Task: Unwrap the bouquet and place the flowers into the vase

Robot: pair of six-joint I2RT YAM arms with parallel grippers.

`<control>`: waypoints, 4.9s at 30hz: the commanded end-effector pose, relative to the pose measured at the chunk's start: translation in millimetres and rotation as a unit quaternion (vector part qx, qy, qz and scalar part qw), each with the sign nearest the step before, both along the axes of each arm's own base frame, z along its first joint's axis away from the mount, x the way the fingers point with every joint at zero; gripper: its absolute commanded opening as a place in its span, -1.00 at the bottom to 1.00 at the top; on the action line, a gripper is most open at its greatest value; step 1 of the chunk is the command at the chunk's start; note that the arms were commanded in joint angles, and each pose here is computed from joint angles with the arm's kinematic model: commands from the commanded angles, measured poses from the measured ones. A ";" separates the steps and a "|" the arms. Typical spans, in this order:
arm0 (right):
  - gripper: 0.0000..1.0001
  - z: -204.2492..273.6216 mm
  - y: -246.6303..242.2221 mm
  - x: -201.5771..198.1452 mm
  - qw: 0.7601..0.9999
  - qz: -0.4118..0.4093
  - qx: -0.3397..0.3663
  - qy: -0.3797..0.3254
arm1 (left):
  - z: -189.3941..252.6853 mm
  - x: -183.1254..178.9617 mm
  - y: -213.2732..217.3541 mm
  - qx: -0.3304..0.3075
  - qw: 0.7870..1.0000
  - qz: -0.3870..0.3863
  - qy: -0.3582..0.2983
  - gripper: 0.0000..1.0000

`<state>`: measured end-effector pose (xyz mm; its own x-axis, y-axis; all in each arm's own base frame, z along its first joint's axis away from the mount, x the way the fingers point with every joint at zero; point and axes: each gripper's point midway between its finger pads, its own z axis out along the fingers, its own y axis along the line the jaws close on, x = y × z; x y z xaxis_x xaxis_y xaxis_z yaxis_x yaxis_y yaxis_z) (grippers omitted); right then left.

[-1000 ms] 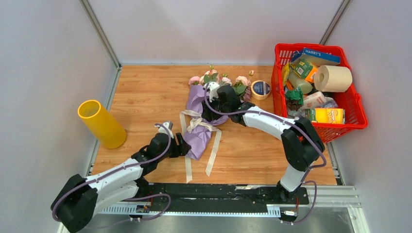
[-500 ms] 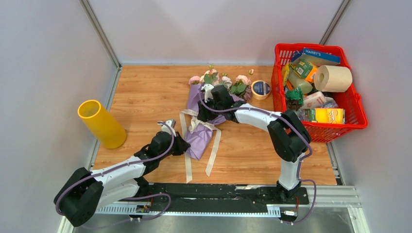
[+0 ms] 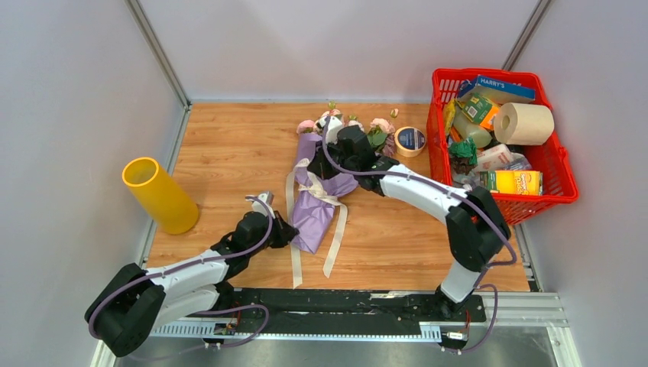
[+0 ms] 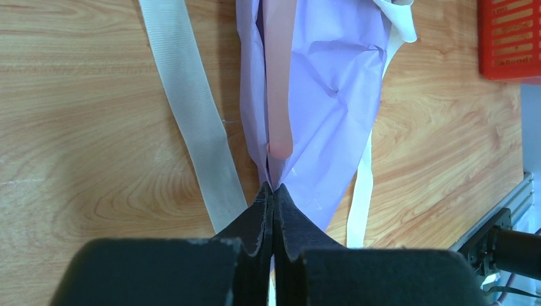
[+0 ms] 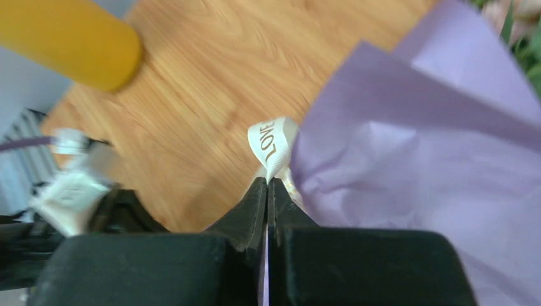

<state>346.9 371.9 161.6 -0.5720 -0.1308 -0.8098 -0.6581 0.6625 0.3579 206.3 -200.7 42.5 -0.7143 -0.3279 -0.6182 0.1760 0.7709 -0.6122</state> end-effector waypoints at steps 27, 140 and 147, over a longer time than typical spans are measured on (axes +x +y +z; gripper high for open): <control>0.10 11.6 -2.8 -17.9 0.998 0.066 -0.002 -0.006 | 2.8 -10.1 1.4 -0.033 0.999 0.002 -0.006 -1.00; -1.00 -43.1 -126.3 11.9 0.938 -0.268 -0.196 -0.099 | -20.1 -27.8 -4.8 -0.038 0.999 0.002 0.039 -1.00; -1.00 7.3 -138.3 21.7 0.927 -0.294 -0.187 -0.142 | -22.0 -28.1 -6.9 -0.038 0.998 0.000 0.042 -1.00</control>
<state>355.0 246.9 119.8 -0.4883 -0.1975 -0.8500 -0.2530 0.9643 -0.0787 181.2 -208.9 26.8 -0.7592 -0.3766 -0.5309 0.1265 0.7147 -0.6879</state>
